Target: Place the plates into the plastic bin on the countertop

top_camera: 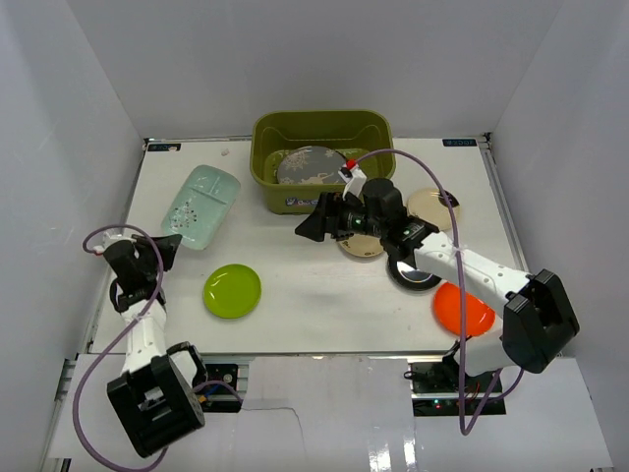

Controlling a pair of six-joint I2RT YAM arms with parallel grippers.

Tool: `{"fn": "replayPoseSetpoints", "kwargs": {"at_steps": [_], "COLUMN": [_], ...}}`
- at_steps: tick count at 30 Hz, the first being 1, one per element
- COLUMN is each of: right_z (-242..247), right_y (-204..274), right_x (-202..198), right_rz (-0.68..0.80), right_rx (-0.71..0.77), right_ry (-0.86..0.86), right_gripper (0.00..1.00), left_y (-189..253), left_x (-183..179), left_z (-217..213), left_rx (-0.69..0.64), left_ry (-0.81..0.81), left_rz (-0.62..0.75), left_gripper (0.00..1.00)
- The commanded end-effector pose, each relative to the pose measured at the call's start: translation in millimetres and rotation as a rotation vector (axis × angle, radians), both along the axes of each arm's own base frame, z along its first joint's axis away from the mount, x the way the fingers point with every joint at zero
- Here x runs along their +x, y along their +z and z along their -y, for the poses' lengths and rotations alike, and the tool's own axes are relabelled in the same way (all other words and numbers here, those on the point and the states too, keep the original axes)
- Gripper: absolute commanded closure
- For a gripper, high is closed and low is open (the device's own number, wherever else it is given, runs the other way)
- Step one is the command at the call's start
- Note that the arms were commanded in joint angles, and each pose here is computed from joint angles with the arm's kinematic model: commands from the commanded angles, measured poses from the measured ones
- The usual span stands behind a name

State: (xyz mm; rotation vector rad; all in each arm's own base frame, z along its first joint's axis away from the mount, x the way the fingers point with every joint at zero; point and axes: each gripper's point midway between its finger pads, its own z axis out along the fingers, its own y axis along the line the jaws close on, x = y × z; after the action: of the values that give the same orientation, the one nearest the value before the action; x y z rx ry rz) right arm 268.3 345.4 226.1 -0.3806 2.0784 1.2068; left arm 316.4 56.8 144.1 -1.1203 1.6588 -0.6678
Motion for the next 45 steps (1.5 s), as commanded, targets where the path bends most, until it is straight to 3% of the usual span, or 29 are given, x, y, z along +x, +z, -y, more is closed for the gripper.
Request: {"fn": "replayPoseSetpoints", "kwargs": {"at_steps": [1,5,9,21,23,24,25,27,28,29,30,33,34,35,40,45], "right_z": [-18.9,-40.0,-60.8,-32.9,-30.9,-29.0,-27.8,-21.8,-18.4,-17.3,-14.6,-9.4,-8.5,-5.5,21.0,54.2], "right_y": [16.8,14.0,-8.8,-63.5,-67.1,-67.7,-67.2,-59.6,-60.0,-46.6,-42.4,-15.1,-6.3,8.7,87.6,140.7], "right_x": [-1.5,-2.8,0.4,4.9,4.8,5.5,6.3,10.2,8.5,9.2,10.5,11.1,11.3,16.5,44.1,108.9], "right_rz": [-0.011,-0.044,-0.085,-0.076,-0.079,-0.083,-0.086,-0.084,-0.08,-0.054,-0.044,0.006,0.027,0.049,0.164,0.238], "right_rx": [0.118,0.17,0.129,-0.014,-0.021,-0.02,-0.016,0.005,0.01,0.043,0.05,0.096,0.105,0.13,0.228,0.279], "right_ry": [-0.04,-0.065,-0.068,-0.149,-0.153,-0.157,-0.164,-0.21,-0.216,-0.222,-0.235,-0.235,-0.228,-0.233,-0.265,-0.348], "right_gripper": [0.1,0.1,0.1,0.1,0.01,0.12,0.34,0.68,0.82,0.87,0.92,0.92,0.92,0.92,0.92,0.92], "left_y": [20.4,10.1,6.1,34.1,36.0,38.5,40.0,43.5,44.4,41.3,44.5,44.1,50.9,51.3,34.7,4.8], "left_x": [-12.5,-31.1,-48.8,-72.6,-74.5,-74.8,-74.8,-72.3,-70.9,-68.5,-65.3,-58.2,-54.7,-53.6,-37.3,-37.8], "left_z": [41.2,64.7,94.5,148.0,152.2,154.2,154.9,154.3,153.4,150.3,147.5,139.3,136.6,133.4,89.6,60.6], "left_rx": [-0.073,-0.087,-0.078,0.03,0.03,0.031,0.032,0.053,0.064,0.068,0.096,0.138,0.158,0.169,0.303,0.337], "left_ry": [-0.173,-0.269,-0.394,-0.72,-0.754,-0.768,-0.774,-0.776,-0.774,-0.756,-0.75,-0.714,-0.702,-0.685,-0.47,-0.326], "left_rz": [0.078,0.039,0.004,0.078,0.084,0.09,0.094,0.102,0.104,0.081,0.086,0.062,0.072,0.06,-0.071,-0.207], "left_gripper": [1.0,1.0,1.0,1.0,1.0,1.0,1.0,1.0,1.0,1.0,0.87,0.62,0.47,0.41,0.31,0.19]}}
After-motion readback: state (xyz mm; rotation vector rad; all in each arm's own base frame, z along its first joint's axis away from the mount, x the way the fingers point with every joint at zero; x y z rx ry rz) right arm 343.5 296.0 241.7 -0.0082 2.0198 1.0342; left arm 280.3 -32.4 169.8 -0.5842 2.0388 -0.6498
